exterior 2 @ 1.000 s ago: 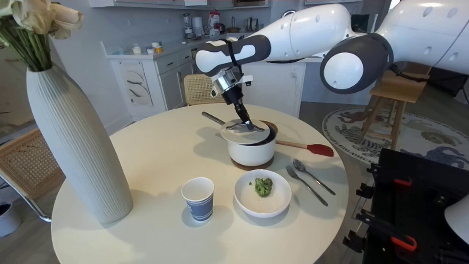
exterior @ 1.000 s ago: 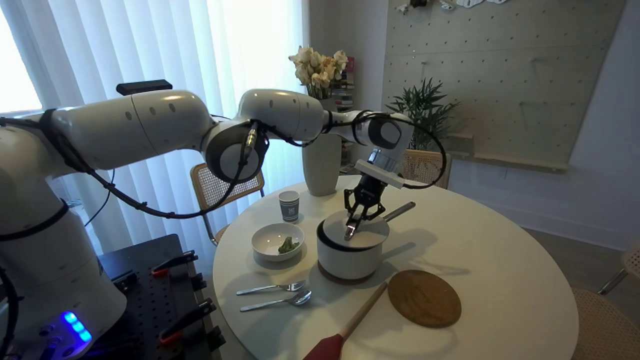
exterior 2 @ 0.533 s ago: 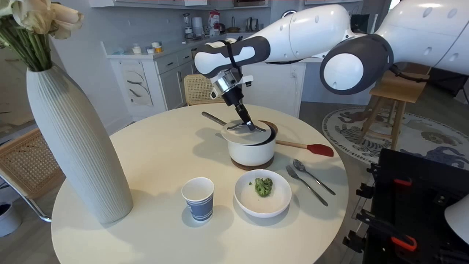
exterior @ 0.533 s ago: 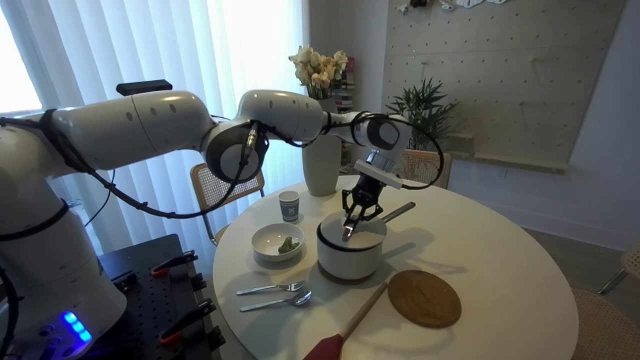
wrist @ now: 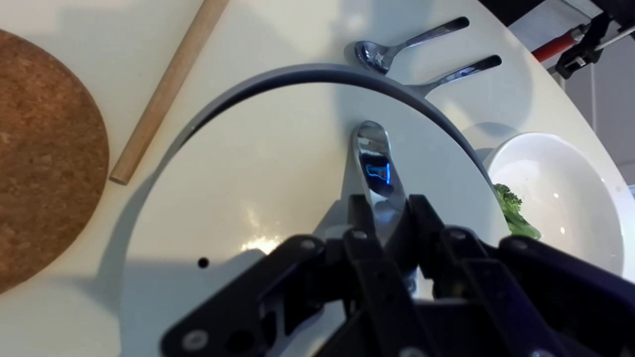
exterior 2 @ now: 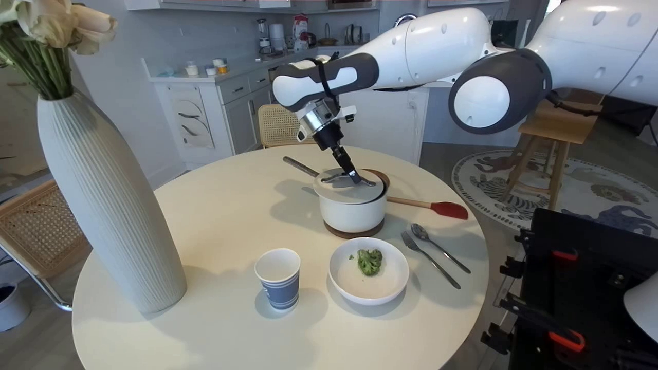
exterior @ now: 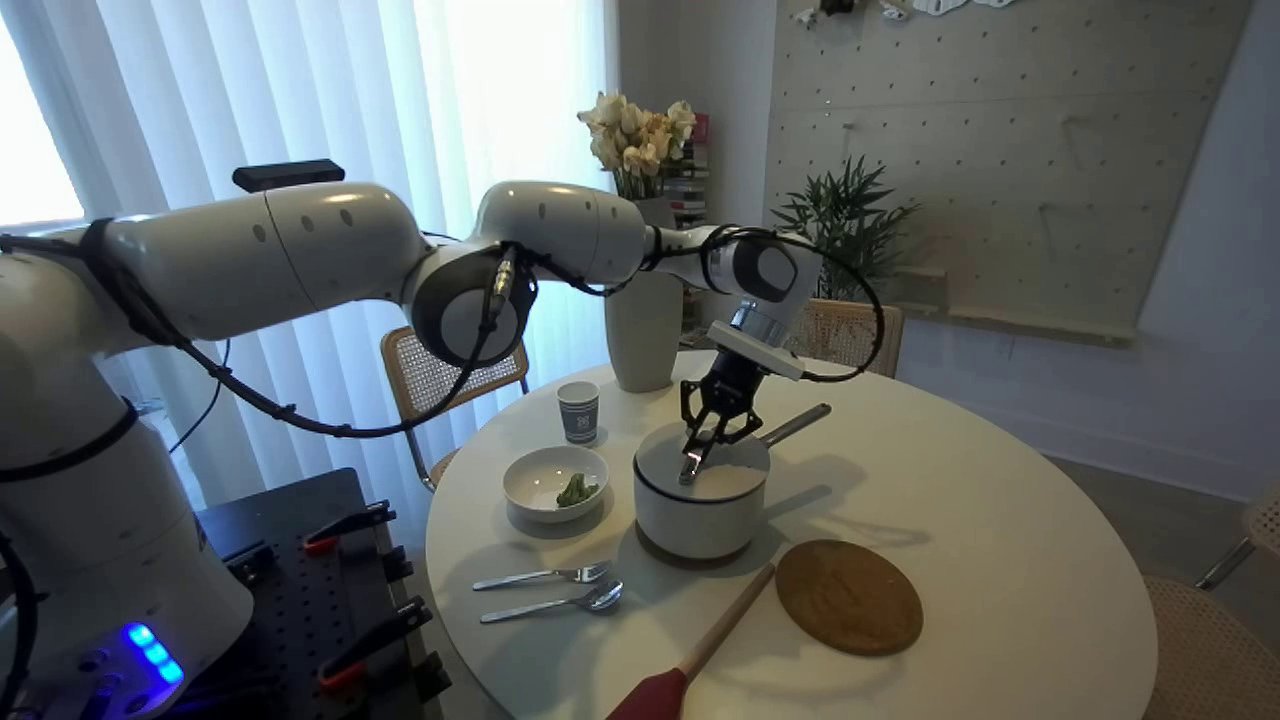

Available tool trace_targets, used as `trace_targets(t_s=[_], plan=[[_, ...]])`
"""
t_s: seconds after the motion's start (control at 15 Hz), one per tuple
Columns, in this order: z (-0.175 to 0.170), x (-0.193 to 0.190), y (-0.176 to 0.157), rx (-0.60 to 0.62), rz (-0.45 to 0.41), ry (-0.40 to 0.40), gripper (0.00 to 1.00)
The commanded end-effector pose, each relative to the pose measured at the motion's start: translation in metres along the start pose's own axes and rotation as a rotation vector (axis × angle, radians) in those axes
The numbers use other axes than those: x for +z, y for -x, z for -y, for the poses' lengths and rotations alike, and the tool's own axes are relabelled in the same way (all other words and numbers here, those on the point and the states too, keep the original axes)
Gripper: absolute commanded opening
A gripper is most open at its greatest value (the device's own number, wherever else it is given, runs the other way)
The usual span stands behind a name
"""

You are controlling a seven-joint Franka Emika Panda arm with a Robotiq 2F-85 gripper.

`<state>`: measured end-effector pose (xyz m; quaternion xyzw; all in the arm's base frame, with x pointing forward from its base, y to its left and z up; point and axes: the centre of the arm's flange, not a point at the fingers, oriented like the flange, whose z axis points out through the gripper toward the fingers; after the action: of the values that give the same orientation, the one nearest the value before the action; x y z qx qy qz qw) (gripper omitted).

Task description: Take the spatula from the white pot and put it on the table the get the lid and put on the white pot

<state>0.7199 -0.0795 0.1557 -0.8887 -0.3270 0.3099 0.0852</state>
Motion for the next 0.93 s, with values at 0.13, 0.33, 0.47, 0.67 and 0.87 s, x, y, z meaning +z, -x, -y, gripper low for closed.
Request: trace_targets(t_s=[0.13,0.33,0.47,0.67,0.87], plan=[[0.0182,0.0292,0.0251,-0.003,0.063,0.031,0.06],[0.0157,0.0314,0.0268,0.007,0.093,0.043,0.06],[0.014,0.0321,0.028,0.013,0.105,0.05,0.06],[0.0134,0.0324,0.0277,0.016,0.113,0.052,0.06],[0.0142,0.0316,0.0267,0.008,0.104,0.028,0.06]])
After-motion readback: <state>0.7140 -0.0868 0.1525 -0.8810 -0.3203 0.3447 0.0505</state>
